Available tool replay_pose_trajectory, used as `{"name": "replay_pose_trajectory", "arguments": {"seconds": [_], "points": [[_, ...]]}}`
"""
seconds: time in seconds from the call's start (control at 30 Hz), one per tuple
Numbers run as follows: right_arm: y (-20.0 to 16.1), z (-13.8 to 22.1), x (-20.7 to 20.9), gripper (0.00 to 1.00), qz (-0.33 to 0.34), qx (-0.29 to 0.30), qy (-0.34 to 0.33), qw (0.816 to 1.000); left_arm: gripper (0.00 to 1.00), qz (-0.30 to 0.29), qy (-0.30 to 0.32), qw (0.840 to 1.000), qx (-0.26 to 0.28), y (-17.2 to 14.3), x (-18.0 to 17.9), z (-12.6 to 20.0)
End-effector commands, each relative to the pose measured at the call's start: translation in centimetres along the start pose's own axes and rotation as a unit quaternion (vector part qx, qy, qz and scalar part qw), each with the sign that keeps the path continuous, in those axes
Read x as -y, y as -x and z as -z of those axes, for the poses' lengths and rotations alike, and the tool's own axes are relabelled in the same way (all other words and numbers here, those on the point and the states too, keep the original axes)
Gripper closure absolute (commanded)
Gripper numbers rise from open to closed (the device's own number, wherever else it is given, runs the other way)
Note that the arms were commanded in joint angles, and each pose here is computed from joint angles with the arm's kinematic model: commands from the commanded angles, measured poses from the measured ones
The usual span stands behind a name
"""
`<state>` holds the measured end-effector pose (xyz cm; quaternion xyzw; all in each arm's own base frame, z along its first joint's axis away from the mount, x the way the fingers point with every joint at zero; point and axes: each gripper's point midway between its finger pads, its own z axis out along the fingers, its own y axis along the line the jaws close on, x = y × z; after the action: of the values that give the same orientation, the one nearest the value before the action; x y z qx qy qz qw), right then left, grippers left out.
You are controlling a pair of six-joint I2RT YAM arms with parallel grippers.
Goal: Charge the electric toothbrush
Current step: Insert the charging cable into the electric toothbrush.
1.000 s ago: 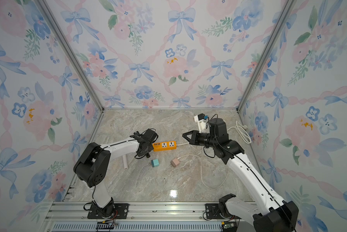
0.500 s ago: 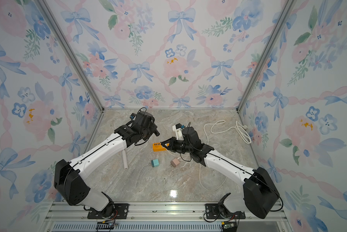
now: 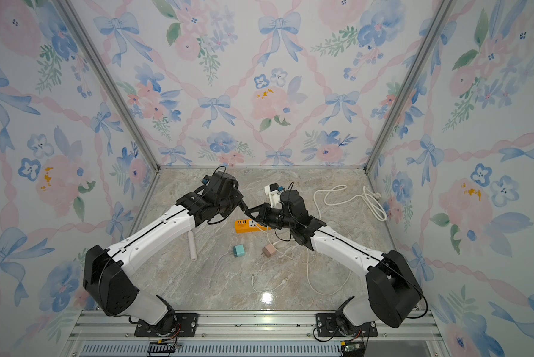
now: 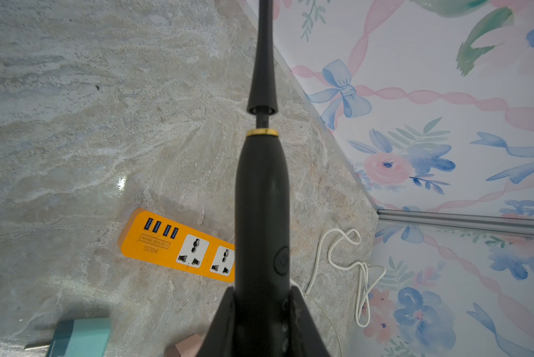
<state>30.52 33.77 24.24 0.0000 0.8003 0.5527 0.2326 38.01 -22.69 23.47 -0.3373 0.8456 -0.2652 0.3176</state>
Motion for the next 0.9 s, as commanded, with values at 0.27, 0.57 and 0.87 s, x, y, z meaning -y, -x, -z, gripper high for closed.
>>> {"name": "replay_pose_trajectory", "arguments": {"seconds": [0.27, 0.57, 0.87], "points": [[2.2, 0.2, -0.1, 1.00, -0.018, 0.026, 0.020, 0.999, 1.00, -0.004, -0.010, 1.000, -0.019, -0.8, 0.4, 0.3], [1.9, -0.5, 0.0, 1.00, -0.036, 0.019, 0.038, 0.998, 1.00, 0.009, -0.016, 1.000, -0.024, -1.0, 0.6, 0.3], [1.6, -0.6, 0.3, 1.00, -0.047, 0.016, 0.047, 0.998, 1.00, 0.023, -0.028, 0.999, -0.032, -1.2, 1.1, 0.4]]}}
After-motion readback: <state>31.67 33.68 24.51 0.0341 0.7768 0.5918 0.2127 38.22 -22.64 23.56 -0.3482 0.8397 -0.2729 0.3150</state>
